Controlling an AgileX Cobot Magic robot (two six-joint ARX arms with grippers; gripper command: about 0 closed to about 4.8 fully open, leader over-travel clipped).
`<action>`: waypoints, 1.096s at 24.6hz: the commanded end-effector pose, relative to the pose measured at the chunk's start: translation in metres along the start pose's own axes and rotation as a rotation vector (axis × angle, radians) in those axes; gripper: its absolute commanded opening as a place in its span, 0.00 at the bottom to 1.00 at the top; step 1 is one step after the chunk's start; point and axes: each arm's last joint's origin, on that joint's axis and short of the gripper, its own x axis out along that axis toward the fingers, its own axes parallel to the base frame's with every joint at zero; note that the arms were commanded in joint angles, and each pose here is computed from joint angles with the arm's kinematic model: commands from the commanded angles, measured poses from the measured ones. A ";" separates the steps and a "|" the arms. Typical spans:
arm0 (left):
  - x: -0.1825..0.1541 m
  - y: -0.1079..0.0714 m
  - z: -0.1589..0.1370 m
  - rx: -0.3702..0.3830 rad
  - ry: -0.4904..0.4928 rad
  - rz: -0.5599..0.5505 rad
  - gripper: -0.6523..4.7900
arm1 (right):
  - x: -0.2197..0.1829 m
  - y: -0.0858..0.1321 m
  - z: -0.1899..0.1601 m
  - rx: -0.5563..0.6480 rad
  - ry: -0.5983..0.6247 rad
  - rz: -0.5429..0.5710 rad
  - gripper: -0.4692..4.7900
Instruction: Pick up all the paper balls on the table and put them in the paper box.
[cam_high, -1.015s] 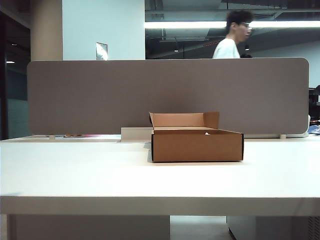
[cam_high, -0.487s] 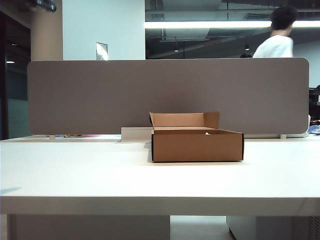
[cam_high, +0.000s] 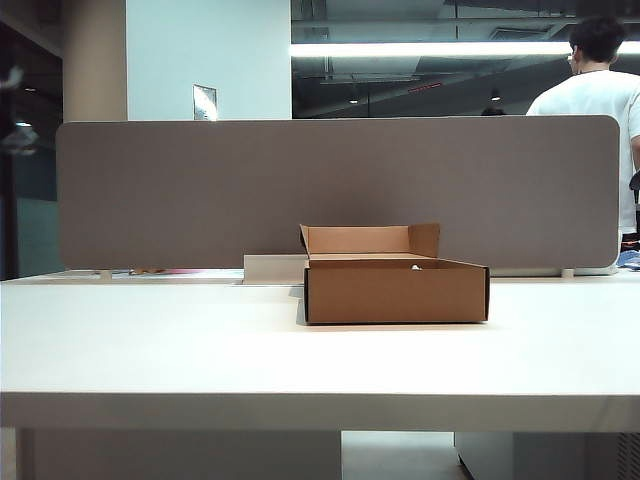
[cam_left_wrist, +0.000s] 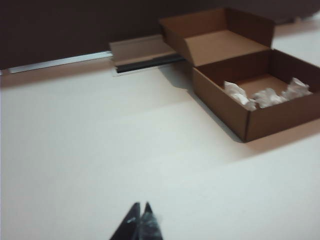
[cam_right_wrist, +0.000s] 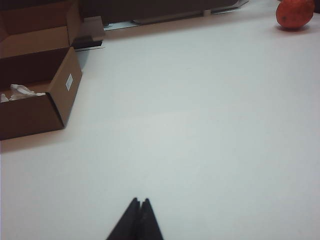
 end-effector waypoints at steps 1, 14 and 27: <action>-0.007 0.014 -0.013 -0.074 -0.042 0.023 0.11 | 0.000 0.000 -0.001 0.003 -0.005 0.001 0.09; -0.027 0.034 -0.031 -0.086 -0.176 0.139 0.11 | 0.000 0.000 -0.001 0.003 -0.005 0.001 0.09; -0.038 0.035 -0.039 -0.085 -0.176 0.169 0.11 | 0.000 0.000 -0.001 0.003 -0.006 0.003 0.09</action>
